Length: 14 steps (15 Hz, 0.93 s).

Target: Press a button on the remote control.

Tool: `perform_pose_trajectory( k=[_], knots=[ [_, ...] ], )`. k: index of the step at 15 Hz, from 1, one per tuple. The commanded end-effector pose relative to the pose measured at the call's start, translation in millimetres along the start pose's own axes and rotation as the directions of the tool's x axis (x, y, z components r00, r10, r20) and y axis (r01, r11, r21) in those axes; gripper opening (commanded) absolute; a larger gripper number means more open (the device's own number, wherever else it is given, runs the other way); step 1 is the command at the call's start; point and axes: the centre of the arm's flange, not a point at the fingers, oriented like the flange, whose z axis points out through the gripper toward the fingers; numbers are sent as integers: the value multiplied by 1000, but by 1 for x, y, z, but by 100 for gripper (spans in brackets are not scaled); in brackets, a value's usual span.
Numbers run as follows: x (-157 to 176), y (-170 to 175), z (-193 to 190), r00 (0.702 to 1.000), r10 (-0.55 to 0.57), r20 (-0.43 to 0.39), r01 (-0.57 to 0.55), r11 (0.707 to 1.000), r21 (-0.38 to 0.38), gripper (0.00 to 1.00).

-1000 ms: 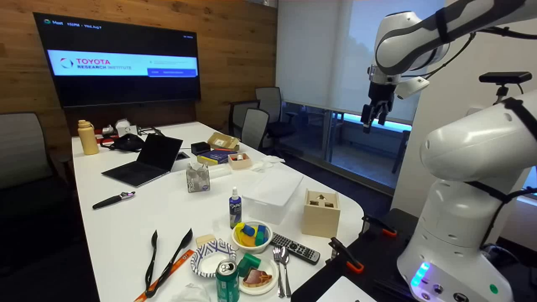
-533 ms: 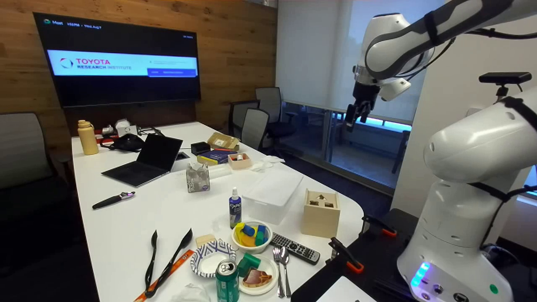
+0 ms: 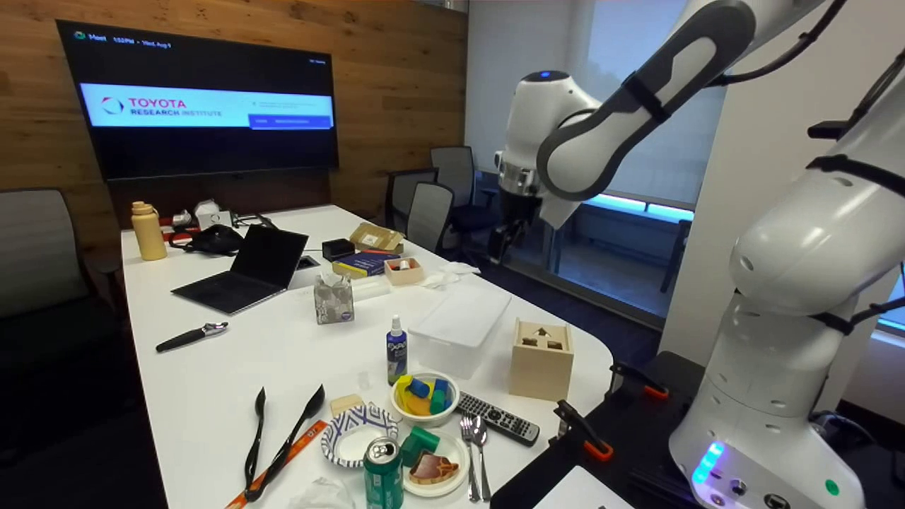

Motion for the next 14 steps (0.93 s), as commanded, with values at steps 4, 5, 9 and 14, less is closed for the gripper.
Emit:
perform_pose_trajectory(
  k=[4,5,9,14],
  knots=[
    [-7,-95,83,988,107,115,-115,991,62,100],
    [-11,-102,92,984,127,125,-136,989,63,100],
    [-19,-115,130,978,170,123,-181,980,87,100],
    [-21,-103,169,966,190,175,-210,972,102,100]
  ],
)
